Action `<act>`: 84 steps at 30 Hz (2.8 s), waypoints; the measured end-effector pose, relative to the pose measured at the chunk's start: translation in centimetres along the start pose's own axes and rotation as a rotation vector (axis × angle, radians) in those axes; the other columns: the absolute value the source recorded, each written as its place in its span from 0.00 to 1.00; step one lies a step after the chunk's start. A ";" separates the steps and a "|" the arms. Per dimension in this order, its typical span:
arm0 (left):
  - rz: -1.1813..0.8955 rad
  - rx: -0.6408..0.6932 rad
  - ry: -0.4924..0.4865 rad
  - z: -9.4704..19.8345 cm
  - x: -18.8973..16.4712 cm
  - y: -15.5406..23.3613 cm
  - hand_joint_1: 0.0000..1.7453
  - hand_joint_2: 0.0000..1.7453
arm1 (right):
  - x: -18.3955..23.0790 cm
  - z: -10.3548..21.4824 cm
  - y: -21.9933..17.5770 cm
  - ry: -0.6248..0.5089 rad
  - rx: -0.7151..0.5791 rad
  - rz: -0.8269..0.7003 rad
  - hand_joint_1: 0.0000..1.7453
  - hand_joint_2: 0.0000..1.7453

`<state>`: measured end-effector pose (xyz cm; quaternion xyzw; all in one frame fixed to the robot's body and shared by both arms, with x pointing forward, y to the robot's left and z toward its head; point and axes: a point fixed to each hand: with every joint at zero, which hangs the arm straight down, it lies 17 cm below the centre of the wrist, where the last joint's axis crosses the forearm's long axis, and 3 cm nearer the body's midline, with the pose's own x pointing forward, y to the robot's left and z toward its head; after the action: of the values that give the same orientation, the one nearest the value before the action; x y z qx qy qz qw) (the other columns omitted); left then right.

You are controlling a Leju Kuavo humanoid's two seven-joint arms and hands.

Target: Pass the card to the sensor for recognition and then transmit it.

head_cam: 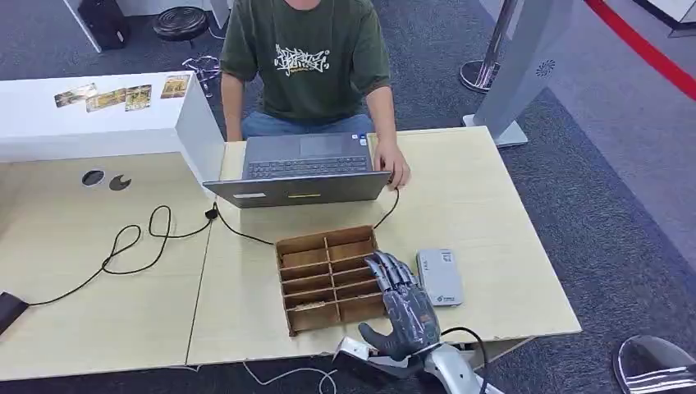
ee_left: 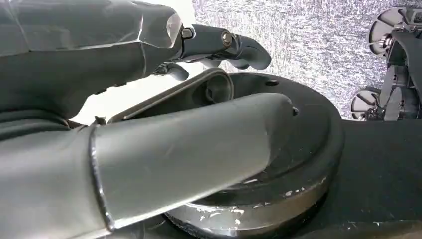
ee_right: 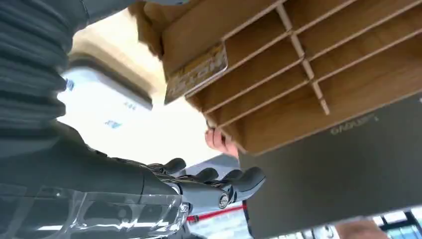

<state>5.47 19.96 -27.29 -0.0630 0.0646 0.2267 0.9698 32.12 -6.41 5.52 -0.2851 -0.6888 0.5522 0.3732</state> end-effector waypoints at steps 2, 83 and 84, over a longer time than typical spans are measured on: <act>-0.005 0.000 -0.001 0.0 0.0 0.0 0.00 0.00 | -0.1 -0.5 0.4 0.006 0.012 -0.005 0.00 1.00; 0.042 -0.022 -0.005 0.1 0.2 -0.3 0.00 0.00 | -4.9 0.2 1.9 -0.019 0.115 0.263 0.00 1.00; 0.042 -0.023 -0.005 0.1 0.2 -0.3 0.00 0.00 | -4.9 0.3 1.8 -0.019 0.114 0.264 0.00 1.00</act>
<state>5.82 19.79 -27.22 -0.0720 0.0611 0.2479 0.9642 34.59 -10.08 2.72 -0.3463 -0.6165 0.6372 0.3064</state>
